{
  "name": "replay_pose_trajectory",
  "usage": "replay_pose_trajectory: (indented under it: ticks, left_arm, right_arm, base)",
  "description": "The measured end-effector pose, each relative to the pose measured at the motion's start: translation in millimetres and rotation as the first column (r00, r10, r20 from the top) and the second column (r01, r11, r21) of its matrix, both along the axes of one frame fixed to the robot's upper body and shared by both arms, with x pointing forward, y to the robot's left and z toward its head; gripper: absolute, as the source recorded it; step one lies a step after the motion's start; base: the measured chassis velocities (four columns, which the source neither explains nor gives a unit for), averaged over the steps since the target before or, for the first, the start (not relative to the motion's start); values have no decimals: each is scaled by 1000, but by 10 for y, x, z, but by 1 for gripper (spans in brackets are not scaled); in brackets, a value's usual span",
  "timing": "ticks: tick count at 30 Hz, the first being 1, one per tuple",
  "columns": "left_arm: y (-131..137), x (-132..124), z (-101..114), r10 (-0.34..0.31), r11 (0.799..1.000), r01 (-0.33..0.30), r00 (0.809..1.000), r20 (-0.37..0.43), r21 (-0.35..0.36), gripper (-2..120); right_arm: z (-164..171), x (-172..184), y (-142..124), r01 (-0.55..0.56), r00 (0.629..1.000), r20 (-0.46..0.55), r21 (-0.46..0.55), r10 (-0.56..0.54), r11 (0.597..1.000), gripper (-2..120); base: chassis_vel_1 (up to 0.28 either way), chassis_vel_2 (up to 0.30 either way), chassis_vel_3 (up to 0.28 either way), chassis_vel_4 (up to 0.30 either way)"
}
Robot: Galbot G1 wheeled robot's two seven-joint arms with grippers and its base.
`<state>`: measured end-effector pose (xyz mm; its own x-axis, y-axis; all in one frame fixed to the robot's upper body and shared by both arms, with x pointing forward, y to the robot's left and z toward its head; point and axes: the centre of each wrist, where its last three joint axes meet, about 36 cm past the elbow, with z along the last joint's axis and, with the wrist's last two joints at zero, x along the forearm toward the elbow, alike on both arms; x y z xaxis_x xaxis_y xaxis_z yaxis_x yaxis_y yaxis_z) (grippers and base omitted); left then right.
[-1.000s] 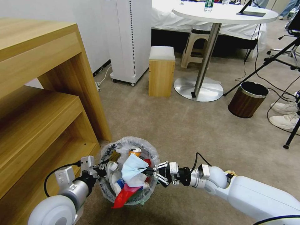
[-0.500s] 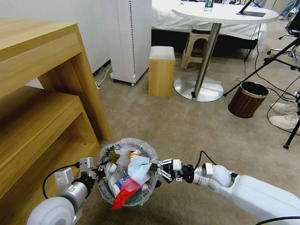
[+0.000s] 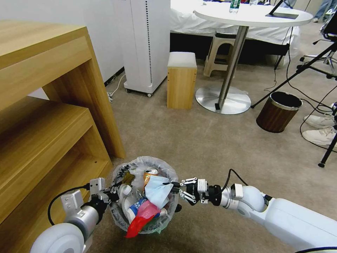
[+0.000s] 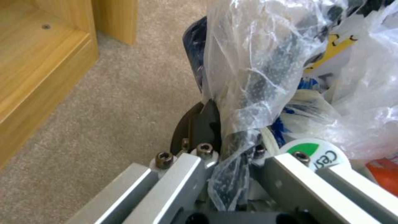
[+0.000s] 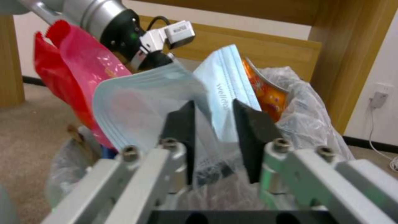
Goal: Pick up the trash bin and place the garbage on the floor into it.
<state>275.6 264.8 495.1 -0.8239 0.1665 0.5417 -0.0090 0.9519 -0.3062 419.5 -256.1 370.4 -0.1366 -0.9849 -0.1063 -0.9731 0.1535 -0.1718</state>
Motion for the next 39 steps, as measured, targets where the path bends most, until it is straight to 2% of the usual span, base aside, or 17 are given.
replay_pose_trajectory:
  ticks: [1,3,4,6,7,10,11,18,27,30,39]
  left_arm:
    - [0,0,0,0,1000,0,1000,0,0,0]
    - [26,16,-12,5,1000,-5,1000,-6,3,0]
    - [26,16,-12,5,1000,-5,1000,-6,3,0]
    - [42,39,-22,8,1000,-8,1000,-10,1,0]
    - [42,39,-22,8,1000,-8,1000,-10,1,0]
    - [55,77,-38,11,1000,-11,1000,-17,0,0]
    - [55,77,-38,11,1000,-11,1000,-17,0,0]
    - [21,77,-67,4,1000,-4,1000,-27,-5,0]
    - [-8,-6,-48,-9,1000,9,999,-31,1,0]
    - [-21,-63,-26,-22,1000,22,999,-31,11,0]
    - [-49,-85,19,-37,999,38,999,-22,9,0]
  right_arm:
    - [0,0,0,0,1000,0,0,0,1000,30]
    - [27,-23,-10,-1,1000,3,0,1,1000,39]
    - [27,-23,-10,-1,1000,3,0,1,1000,39]
    - [39,-41,-31,-1,1000,5,-3,1,1000,48]
    - [39,-41,-31,-1,1000,5,-3,1,1000,48]
    - [74,-79,-98,2,1000,10,-5,-2,1000,66]
    - [74,-79,-98,2,1000,10,-5,-2,1000,66]
    - [38,-104,-217,27,1000,12,-8,-27,1000,93]
    - [19,-60,-224,53,998,21,11,-53,999,92]
    - [63,12,-206,88,996,27,39,-89,995,86]
    - [148,118,-199,132,991,27,35,-133,991,83]
  base:
    - [0,0,0,0]
    - [0,0,0,0]
    - [0,0,0,0]
    - [0,0,0,0]
    - [0,0,0,0]
    - [0,0,0,0]
    - [0,0,0,0]
    - [0,0,0,0]
    - [0,0,0,0]
    - [0,0,0,0]
    - [0,0,0,0]
